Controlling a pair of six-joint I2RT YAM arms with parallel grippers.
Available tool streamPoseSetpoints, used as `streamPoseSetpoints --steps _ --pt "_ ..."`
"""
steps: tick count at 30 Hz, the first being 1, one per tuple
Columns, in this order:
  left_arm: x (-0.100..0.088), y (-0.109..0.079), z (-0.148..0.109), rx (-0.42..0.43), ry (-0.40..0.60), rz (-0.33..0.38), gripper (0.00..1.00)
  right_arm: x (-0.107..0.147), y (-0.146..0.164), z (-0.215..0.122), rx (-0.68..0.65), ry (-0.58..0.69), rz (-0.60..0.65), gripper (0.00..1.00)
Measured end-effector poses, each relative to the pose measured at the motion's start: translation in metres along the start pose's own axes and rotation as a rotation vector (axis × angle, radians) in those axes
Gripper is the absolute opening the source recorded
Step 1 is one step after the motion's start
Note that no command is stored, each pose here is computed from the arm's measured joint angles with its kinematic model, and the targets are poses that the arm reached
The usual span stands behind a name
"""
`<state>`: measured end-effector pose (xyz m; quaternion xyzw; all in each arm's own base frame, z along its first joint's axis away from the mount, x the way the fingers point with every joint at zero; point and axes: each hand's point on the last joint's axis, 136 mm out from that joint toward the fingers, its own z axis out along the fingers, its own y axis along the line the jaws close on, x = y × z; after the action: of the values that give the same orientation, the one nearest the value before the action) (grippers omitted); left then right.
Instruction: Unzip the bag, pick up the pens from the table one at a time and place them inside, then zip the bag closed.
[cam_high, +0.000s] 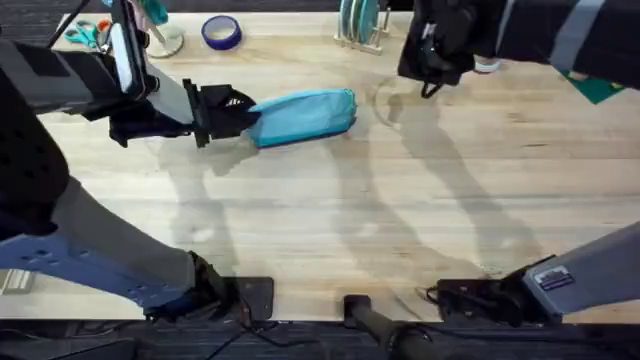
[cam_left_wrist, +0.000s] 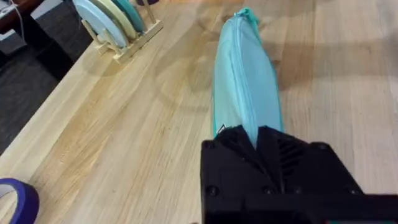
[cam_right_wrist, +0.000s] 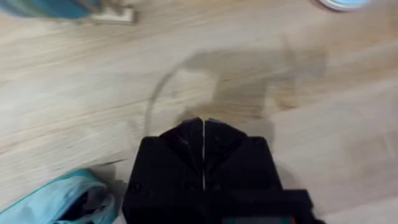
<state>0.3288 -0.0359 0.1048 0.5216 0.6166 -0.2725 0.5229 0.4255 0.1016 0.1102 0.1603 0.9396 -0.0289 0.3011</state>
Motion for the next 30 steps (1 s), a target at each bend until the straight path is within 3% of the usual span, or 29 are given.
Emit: streamPoseSetpoints --steps 11,21,22,23,28,30 --pt "0.000 0.000 0.000 0.000 0.000 0.000 0.043 0.013 -0.010 0.011 0.045 0.031 0.056 0.033" --pt "0.000 0.000 0.000 0.000 0.000 0.000 0.043 0.036 -0.021 0.017 0.085 0.086 0.031 0.035" --pt "0.000 0.000 0.000 0.000 0.000 0.000 0.043 0.037 -0.020 0.017 0.084 0.085 0.035 0.096" --pt "0.000 0.000 0.000 0.000 0.000 0.000 0.043 0.037 -0.019 0.017 0.082 0.085 0.034 0.224" --pt "0.000 0.000 0.000 0.000 0.000 0.000 0.043 0.042 -0.011 0.014 0.069 0.086 0.010 0.942" --pt "0.000 0.000 0.000 0.000 0.000 0.000 0.043 0.044 -0.006 0.012 0.062 0.086 -0.008 0.990"
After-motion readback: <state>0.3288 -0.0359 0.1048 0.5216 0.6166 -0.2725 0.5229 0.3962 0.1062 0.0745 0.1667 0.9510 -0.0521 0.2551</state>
